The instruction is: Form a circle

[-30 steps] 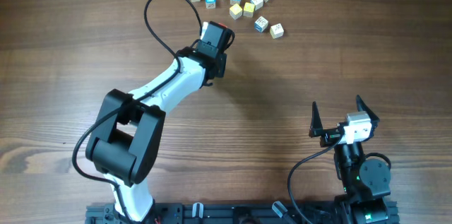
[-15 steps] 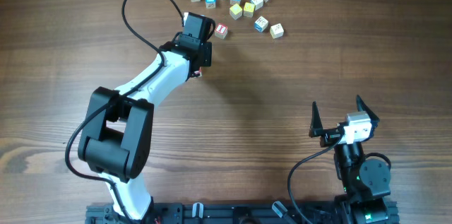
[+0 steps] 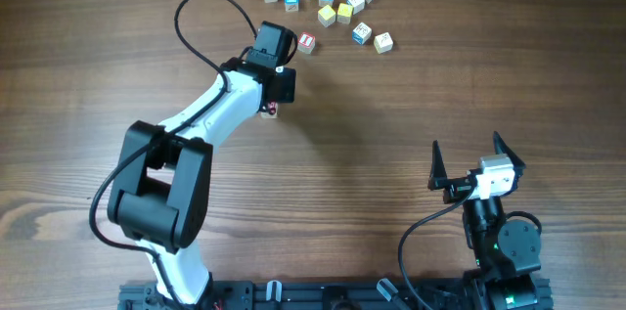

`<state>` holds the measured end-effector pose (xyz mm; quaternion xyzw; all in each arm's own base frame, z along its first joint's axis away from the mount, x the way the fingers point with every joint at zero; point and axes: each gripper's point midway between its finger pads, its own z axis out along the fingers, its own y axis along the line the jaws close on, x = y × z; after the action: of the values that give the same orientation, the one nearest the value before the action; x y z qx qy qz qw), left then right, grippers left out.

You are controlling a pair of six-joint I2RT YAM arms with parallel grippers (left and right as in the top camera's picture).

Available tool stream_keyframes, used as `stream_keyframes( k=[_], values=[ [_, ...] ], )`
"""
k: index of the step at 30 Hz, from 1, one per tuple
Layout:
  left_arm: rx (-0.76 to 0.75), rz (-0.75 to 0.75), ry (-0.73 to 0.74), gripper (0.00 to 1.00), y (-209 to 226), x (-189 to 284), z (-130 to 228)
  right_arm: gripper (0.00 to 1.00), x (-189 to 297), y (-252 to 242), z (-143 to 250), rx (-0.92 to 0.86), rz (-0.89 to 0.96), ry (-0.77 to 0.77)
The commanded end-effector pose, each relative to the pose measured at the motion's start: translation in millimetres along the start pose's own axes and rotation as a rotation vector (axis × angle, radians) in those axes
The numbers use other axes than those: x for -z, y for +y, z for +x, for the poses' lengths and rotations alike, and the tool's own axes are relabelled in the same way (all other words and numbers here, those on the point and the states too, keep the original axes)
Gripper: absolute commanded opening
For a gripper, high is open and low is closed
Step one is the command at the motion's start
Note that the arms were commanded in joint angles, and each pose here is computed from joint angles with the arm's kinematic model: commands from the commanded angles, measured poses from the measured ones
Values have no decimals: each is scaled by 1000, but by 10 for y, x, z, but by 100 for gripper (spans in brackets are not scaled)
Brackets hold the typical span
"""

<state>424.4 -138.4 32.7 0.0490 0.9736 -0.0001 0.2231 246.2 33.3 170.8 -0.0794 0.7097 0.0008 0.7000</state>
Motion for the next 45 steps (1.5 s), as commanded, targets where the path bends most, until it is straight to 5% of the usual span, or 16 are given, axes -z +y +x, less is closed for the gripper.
stream_keyframes(
  k=[1, 34, 45],
  values=[
    [-3, 147, -34, 17, -251, 158, -108, 100, 3, -1, -21, -5, -2, -10],
    [-154, 170, 17, 20, -346, 34, 69, 100, 3, -1, -21, -5, -2, -10],
    [-156, 158, 45, 39, -326, -41, 142, 100, 3, -1, -21, -5, -2, -10]
  ],
)
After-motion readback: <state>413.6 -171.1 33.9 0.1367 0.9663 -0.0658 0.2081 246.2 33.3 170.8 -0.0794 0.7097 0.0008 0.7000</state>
